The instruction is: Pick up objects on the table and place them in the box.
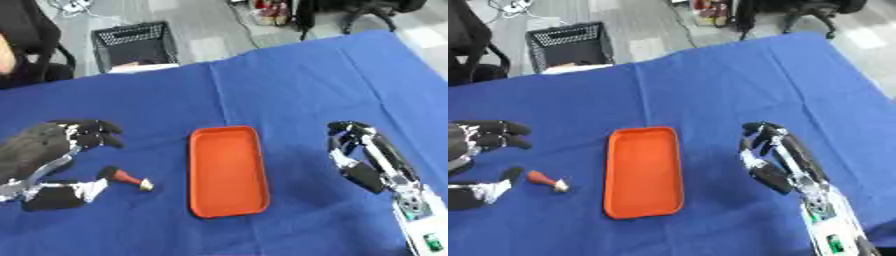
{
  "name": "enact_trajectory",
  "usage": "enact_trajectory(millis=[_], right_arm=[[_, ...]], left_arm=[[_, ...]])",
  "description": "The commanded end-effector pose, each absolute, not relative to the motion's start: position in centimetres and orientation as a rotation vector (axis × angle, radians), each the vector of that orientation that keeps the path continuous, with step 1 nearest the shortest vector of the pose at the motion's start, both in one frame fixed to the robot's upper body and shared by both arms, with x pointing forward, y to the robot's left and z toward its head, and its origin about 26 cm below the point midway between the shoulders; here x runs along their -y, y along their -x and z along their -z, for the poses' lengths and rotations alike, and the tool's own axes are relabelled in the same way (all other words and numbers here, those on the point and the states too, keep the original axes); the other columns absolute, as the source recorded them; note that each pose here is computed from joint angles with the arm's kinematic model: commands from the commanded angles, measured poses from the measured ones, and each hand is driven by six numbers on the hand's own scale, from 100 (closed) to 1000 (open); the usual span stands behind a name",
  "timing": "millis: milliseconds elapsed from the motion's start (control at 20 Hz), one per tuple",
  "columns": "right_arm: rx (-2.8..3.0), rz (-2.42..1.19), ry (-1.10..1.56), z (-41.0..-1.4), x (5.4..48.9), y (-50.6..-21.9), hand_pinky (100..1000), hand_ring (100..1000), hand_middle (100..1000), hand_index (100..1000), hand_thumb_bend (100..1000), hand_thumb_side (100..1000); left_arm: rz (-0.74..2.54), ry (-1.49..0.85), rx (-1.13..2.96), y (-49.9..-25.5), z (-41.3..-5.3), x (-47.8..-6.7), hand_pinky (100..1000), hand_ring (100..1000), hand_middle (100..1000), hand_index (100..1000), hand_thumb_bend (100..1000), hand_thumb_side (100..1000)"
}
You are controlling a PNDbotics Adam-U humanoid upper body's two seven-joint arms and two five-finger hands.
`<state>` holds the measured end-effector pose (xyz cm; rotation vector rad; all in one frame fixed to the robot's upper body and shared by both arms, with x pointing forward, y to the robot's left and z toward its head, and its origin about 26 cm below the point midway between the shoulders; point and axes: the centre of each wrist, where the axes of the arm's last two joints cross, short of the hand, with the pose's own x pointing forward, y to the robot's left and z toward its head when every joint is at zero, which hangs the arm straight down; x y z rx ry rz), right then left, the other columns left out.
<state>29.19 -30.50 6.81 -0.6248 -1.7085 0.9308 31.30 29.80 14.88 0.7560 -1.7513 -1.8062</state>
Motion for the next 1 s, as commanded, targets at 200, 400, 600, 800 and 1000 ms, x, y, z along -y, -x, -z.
enact_trajectory(millis=[200, 400, 600, 800, 1000], right_arm=[[1.716, -0.95, 0.635, -7.4, 30.8, -29.2, 491, 592, 691, 848, 100, 687], [1.715, -0.951, 0.633, -7.4, 30.8, -29.2, 491, 593, 691, 848, 100, 685], [1.716, -0.952, 0.632, -7.3, 30.7, -29.2, 491, 593, 691, 848, 100, 685], [1.715, -0.952, 0.63, -7.3, 30.7, -29.2, 491, 593, 691, 848, 100, 686], [1.715, -0.952, 0.63, -7.3, 30.7, -29.2, 491, 593, 691, 849, 100, 688]], left_arm=[[1.854, -0.702, 1.671, -32.4, -13.9, -30.4, 747, 804, 811, 803, 127, 539], [1.883, -0.665, 1.609, -33.2, -12.7, -30.5, 753, 807, 814, 809, 132, 580], [1.916, -0.644, 1.563, -33.9, -11.9, -30.7, 753, 808, 815, 809, 144, 603], [1.934, -0.638, 1.547, -34.5, -11.3, -30.6, 753, 809, 817, 811, 148, 610], [1.94, -0.648, 1.545, -34.9, -11.0, -30.4, 749, 809, 818, 812, 151, 572]])
